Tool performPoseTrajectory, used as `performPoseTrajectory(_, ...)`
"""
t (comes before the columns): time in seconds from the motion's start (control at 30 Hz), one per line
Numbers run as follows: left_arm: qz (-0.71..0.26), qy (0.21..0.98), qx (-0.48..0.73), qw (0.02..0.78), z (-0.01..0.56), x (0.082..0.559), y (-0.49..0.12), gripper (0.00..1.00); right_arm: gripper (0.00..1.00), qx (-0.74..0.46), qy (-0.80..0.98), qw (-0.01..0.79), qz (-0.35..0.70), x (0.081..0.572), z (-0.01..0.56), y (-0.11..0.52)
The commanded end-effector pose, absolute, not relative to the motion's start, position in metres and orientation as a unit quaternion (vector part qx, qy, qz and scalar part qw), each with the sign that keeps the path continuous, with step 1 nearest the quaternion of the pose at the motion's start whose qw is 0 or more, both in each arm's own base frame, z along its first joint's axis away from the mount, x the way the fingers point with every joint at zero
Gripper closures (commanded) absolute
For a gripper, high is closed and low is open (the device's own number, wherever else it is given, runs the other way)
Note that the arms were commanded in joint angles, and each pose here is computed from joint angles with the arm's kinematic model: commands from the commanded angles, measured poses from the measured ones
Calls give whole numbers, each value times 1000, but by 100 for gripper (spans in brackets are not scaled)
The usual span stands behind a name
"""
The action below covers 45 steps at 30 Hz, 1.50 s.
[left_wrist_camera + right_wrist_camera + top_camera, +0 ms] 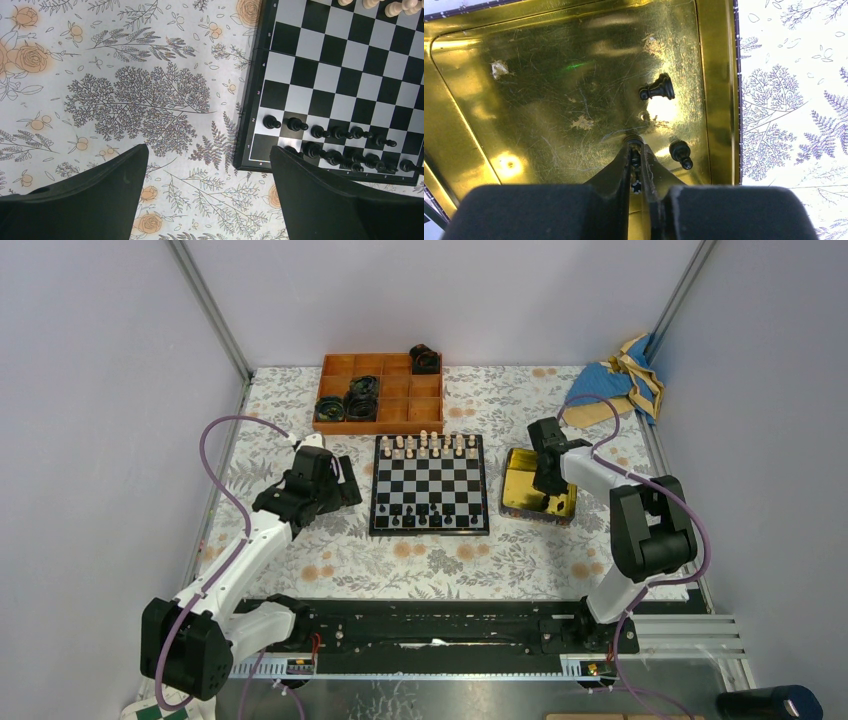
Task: Set up the chess pieces on the board
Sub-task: Pick up the chess piece from the storage box, then place the chess piece on the chessboard.
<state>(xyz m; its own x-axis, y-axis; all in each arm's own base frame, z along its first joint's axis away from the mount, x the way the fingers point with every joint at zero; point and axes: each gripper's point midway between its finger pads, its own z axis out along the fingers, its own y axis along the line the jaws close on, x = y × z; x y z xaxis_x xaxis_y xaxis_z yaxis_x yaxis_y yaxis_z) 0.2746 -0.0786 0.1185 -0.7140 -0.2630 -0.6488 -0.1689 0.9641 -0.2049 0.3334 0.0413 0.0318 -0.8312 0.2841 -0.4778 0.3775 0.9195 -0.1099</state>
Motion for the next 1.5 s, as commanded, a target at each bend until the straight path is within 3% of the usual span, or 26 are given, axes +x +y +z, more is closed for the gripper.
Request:
performPoseTrajectory(0.0,-66,921,-110,368,124,280,-78,1,92,182,946,245,-108,340,39,36)
performPoseTrajectory(0.2,-66,919,-111,372,126,281,-78,1,100,183,942,256,-113,343,48,34)
performPoseTrajectory(1.0,-67,918,-109,376,131,286,-80,1,100,169,931,315,-80,369,99,44)
performPoseTrajectory(1.47,-74,919,-109,372,125,292,-84,1,100,47,937,345,-39,362,143,122)
